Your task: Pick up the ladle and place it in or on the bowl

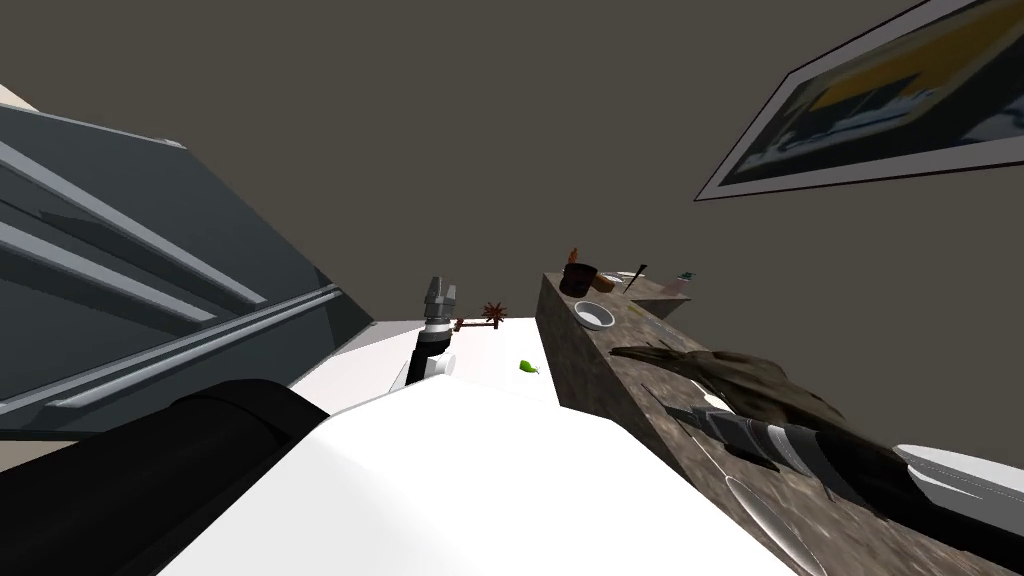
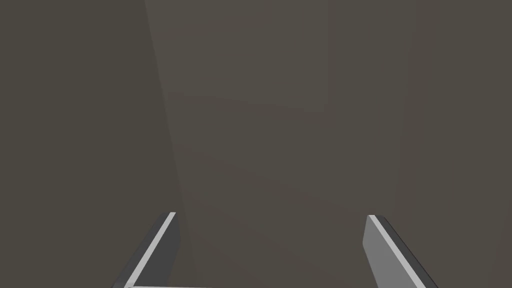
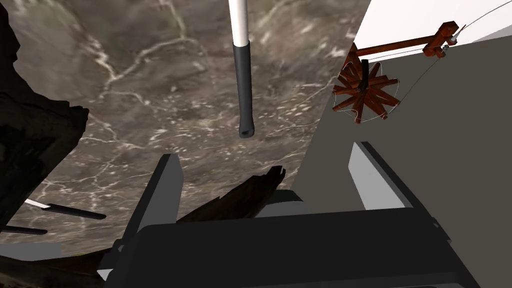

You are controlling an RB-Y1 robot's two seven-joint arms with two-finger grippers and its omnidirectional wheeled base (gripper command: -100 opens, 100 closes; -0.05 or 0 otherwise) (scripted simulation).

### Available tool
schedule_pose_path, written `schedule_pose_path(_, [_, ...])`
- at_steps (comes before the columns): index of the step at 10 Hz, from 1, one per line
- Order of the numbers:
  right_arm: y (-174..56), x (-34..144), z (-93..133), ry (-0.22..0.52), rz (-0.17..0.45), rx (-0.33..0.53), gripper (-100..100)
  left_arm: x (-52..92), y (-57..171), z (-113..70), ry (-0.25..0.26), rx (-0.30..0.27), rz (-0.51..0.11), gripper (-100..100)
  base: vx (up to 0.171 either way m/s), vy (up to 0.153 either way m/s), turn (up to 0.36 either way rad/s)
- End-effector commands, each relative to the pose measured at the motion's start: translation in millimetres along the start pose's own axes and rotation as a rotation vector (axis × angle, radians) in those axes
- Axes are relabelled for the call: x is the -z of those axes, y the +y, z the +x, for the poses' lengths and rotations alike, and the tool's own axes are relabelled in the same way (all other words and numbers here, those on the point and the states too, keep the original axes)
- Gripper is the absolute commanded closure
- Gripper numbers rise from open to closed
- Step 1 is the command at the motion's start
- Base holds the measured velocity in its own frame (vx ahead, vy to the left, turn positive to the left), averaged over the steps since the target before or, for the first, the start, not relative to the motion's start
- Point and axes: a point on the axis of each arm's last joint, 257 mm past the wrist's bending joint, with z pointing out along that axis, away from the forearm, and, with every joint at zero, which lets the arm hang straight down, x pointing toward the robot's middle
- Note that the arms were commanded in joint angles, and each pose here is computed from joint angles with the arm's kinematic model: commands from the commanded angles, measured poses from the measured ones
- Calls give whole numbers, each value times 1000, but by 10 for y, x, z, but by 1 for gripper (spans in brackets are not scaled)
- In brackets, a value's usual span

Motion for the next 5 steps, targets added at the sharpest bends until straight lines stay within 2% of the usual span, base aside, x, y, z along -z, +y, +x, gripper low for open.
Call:
schedule_pose_path(1, [-116,88,231,62,22,4,-100,0,0,0,0,0,0,0,5,19,135])
schedule_pose_path(2, [-157,125,407,99,30,-1,-100,0,0,0,0,0,0,0,5,18,140])
schedule_pose_path(3, [-157,125,407,99,30,-1,-100,0,0,0,0,0,0,0,6,9,50])
schedule_pose_path(5, [-160,153,777,162,32,-25,-100,0,0,0,0,0,0,0,6,2,58])
